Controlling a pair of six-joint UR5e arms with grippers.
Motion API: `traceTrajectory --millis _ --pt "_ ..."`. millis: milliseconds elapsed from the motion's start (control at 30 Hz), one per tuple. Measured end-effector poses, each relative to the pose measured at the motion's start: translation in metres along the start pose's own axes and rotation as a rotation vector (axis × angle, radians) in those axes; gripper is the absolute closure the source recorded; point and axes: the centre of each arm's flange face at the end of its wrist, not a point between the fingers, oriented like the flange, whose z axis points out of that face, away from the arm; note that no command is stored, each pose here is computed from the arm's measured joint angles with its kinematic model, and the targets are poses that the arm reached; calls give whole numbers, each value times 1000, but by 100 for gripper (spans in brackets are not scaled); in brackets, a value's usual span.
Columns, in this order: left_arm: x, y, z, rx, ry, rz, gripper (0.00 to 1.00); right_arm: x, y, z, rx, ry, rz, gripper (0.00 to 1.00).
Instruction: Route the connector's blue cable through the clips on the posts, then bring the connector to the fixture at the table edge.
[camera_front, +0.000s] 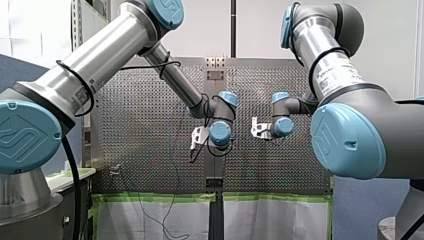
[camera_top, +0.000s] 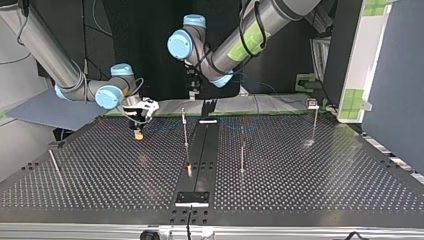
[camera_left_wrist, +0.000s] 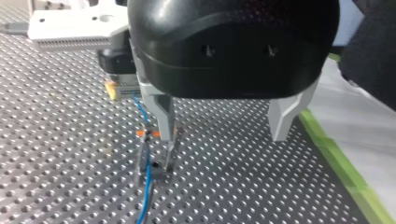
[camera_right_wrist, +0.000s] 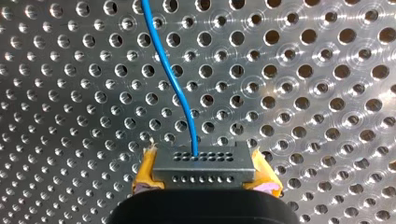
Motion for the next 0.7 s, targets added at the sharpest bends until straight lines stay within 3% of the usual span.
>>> traceTrajectory --millis 300,700 --pt "-6 -4 9 32 -56 -85 0 0 -3 0 4 1 -1 100" --pt "-9 -5 13 31 -81 -104 0 1 -4 0 6 5 -2 100"
